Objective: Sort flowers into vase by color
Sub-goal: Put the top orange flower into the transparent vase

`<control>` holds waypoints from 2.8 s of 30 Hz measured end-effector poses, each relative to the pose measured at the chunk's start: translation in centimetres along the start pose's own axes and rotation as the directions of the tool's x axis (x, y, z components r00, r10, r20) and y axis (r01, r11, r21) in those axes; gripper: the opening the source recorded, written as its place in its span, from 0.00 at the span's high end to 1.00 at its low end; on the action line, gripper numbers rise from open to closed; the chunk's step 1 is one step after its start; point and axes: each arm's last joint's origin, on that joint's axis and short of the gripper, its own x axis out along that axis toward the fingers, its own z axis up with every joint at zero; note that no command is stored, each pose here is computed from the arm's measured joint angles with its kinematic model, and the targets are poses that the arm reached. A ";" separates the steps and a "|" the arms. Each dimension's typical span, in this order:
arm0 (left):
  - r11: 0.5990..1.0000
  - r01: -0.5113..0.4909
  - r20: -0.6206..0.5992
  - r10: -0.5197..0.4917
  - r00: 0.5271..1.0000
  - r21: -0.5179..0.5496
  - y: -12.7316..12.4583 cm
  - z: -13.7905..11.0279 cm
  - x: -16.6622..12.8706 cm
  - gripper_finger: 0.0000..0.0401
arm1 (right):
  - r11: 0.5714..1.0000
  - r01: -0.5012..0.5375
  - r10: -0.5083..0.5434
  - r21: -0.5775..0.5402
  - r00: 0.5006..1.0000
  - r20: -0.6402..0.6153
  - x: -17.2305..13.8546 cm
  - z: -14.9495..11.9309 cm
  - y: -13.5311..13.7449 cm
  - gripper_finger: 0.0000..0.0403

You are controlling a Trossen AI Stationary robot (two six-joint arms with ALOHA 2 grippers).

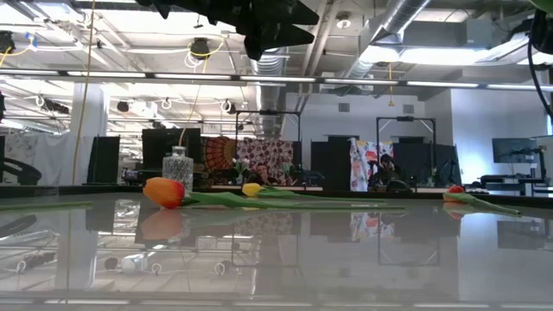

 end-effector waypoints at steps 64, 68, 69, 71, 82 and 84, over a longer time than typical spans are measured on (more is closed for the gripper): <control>0.996 0.081 -0.060 -0.079 0.995 0.034 -1.9 -0.6 -0.1 0.49 | 0.925 0.378 -0.345 -0.031 0.872 0.348 -0.8 15.1 -1.6 0.93; 0.996 0.084 -0.072 -0.082 0.994 0.037 -1.9 -0.7 -0.1 0.49 | 0.955 0.294 -0.270 -0.024 0.904 0.332 -1.3 15.2 -1.5 0.93; 0.996 0.084 -0.078 -0.080 0.994 0.039 -1.9 -0.8 -0.1 0.49 | 0.962 0.272 -0.251 -0.023 0.914 0.320 -1.4 15.2 -1.5 0.94; 0.996 0.080 -0.094 -0.075 0.993 0.045 -1.8 -0.9 -0.1 0.49 | 0.972 0.233 -0.213 -0.040 0.936 0.280 -1.3 14.9 -1.4 0.96; 0.997 0.060 -0.128 -0.053 0.990 0.051 -1.8 -1.3 -0.2 0.49 | 0.978 0.205 -0.201 -0.024 0.971 0.128 -1.2 13.6 -1.9 0.93; 0.997 0.061 -0.127 -0.054 0.990 0.051 -1.8 -1.2 -0.2 0.49 | 0.980 0.194 -0.184 -0.052 0.971 0.154 -1.7 13.8 -1.9 0.94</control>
